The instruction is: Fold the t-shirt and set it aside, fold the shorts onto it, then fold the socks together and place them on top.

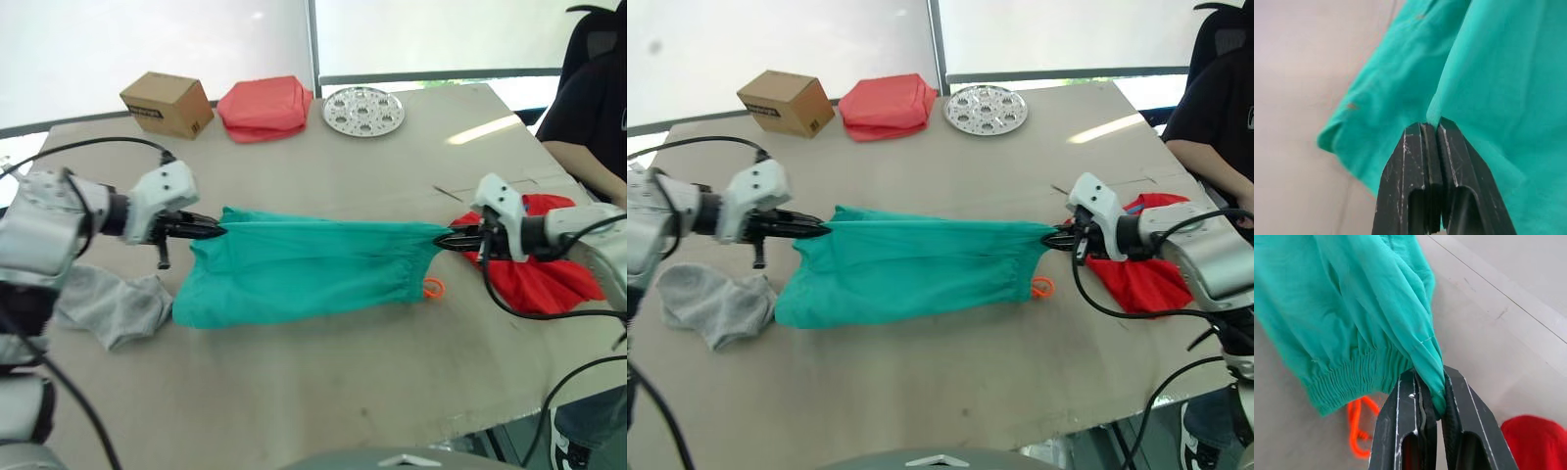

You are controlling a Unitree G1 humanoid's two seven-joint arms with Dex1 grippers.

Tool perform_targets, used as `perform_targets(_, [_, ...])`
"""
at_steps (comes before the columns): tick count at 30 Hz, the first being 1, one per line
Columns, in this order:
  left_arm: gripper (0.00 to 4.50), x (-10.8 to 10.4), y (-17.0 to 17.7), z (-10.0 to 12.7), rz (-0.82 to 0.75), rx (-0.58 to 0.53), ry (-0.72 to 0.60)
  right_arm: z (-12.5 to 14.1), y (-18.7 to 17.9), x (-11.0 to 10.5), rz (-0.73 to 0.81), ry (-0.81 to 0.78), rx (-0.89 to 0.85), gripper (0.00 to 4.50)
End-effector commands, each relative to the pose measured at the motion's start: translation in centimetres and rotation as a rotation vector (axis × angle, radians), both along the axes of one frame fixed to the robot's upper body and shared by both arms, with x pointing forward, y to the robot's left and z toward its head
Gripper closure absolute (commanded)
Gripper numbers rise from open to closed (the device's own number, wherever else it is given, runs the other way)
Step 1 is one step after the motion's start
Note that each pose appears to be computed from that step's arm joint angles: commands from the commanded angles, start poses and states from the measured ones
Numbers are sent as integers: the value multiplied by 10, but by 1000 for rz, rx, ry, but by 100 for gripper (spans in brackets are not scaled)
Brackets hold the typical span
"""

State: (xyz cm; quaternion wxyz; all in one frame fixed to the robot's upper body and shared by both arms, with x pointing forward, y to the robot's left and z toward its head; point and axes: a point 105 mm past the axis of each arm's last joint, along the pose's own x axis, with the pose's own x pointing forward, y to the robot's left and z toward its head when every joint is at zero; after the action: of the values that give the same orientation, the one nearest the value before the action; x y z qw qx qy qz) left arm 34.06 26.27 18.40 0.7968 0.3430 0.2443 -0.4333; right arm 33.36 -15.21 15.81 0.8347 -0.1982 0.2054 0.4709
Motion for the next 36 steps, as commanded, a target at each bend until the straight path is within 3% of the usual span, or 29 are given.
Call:
perform_targets(1, [444, 17, 22, 14, 68, 94, -91, 9, -6, 20, -82, -16, -18, 450])
perform_targets(5, [444, 31, 16, 14, 64, 84, -135, 8, 0, 32, -95, -5, -17, 450])
perform_targets(11, [444, 42, 7, -12, 79, 47, -158, -4, 4, 45, -91, -10, -40, 450])
perform_targets(12, [411, 38, 9, -18, 91, 18, -129, -8, 2, 44, -88, -11, -53, 414])
perform_targets(14, [357, 40, 25, -12, 234, -103, -185, -1, -9, 46, -146, -99, -46, 354])
perform_targets(16, [266, 42, 35, 4, 345, -222, -262, 9, -18, 41, -167, -151, -24, 265])
perform_targets(17, [220, 42, 35, 14, 377, -295, -289, 14, -20, 35, -166, -153, 1, 259])
perform_targets(18, [191, 39, 27, 32, 394, -484, -296, 27, -17, 24, -138, -181, 78, 259])
perform_targets(20, [191, 26, 7, 54, 370, -743, -254, 44, -8, 6, -81, -223, 199, 259])
perform_targets(21, [224, 18, -6, 57, 351, -829, -227, 49, -1, 1, -85, -237, 270, 309])
perform_targets(22, [249, 13, -14, 57, 346, -866, -211, 51, 3, 0, -97, -240, 312, 323])
perform_targets(24, [341, 3, -46, 45, 341, -980, -136, 47, 25, -1, -107, -248, 397, 412])
perform_targets(26, [392, -7, -85, 20, 330, -994, -84, 32, 57, 2, -100, -273, 420, 448])
perform_targets(28, [449, -12, -112, 0, 349, -1012, -64, 16, 82, 6, -108, -277, 435, 450])
perform_targets(32, [449, -8, -136, -44, 493, -954, -88, -17, 113, 22, -188, -293, 442, 450])
perform_targets(36, [449, -4, -131, -72, 597, -885, -154, -45, 125, 27, -264, -268, 454, 450])
